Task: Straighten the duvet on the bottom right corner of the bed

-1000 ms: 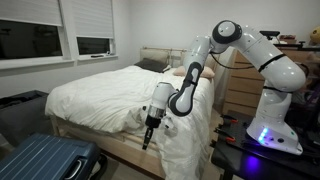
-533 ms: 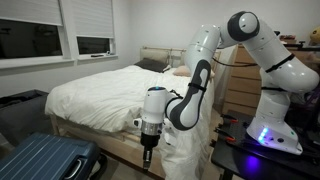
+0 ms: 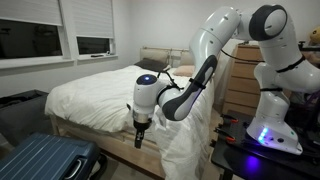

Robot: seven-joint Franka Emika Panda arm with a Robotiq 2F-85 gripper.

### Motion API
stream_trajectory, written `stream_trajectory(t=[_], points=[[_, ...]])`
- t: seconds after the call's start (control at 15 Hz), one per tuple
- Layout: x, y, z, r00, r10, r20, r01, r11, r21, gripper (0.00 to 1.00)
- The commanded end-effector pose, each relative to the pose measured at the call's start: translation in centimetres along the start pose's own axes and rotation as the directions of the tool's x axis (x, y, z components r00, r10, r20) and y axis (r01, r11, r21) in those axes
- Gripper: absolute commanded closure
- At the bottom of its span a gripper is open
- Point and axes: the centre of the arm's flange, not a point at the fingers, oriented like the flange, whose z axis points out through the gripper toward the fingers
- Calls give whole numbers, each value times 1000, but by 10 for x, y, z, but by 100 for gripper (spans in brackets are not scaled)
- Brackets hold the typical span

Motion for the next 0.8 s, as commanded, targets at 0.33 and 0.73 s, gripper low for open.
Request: stream_trajectory(t=[0.33,0.73], points=[[-19,62,3,983,183,19,-157,883,-442,0],[-35,108,13,970,237,-50,-222,786,-577,0]])
